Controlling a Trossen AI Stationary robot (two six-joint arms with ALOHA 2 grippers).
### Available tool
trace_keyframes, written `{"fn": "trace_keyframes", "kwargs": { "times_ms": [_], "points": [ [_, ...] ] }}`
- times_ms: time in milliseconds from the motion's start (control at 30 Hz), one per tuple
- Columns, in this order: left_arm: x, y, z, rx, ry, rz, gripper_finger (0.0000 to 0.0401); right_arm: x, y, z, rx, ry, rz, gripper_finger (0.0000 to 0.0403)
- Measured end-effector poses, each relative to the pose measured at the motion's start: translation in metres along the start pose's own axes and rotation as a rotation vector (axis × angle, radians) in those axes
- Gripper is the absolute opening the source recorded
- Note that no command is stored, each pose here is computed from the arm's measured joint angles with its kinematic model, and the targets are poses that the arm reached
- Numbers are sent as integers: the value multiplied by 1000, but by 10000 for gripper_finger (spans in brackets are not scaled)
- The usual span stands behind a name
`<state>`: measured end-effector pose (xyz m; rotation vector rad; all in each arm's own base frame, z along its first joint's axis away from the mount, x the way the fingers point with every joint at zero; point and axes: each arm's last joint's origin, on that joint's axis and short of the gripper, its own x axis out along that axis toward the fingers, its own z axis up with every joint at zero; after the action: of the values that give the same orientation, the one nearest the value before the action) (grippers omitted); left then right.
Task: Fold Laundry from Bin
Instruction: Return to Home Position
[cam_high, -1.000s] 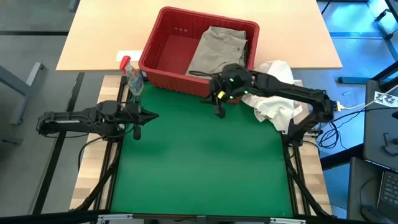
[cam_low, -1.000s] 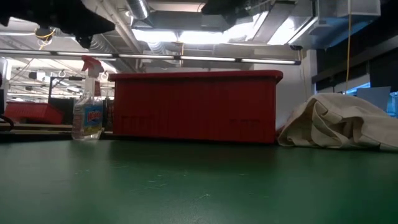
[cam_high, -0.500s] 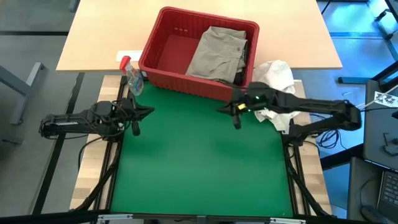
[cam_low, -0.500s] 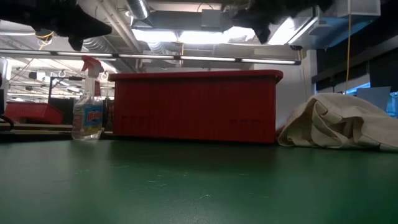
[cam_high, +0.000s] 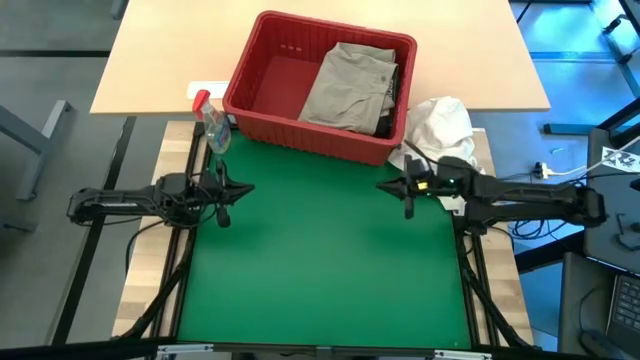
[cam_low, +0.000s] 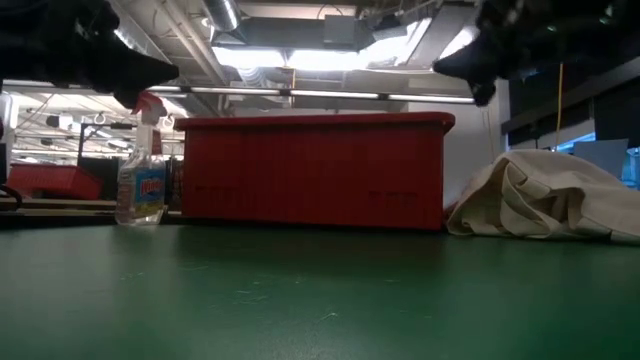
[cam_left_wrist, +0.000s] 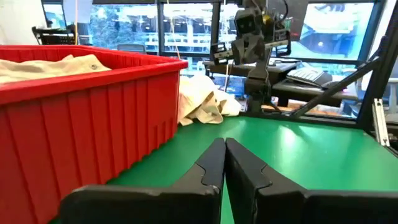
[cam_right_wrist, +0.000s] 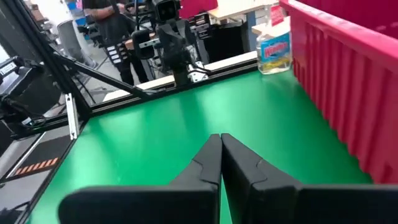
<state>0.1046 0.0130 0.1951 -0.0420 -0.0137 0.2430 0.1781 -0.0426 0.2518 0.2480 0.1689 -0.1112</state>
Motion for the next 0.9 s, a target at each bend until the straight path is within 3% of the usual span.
{"fn": "trace_keyframes", "kwargs": {
  "times_ms": [233,533,900],
  "points": [
    [-4,1,-7,-33,-32,-9,8,-27,-2,-32,-3,-64,8,9],
    [-6,0,-7,-38,-46,-43,8,-53,-11,-73,41,-169,-98,9],
    [-6,-2,-11,-36,-19,-102,8,-72,-13,-94,64,-183,-127,9]
  ]
}}
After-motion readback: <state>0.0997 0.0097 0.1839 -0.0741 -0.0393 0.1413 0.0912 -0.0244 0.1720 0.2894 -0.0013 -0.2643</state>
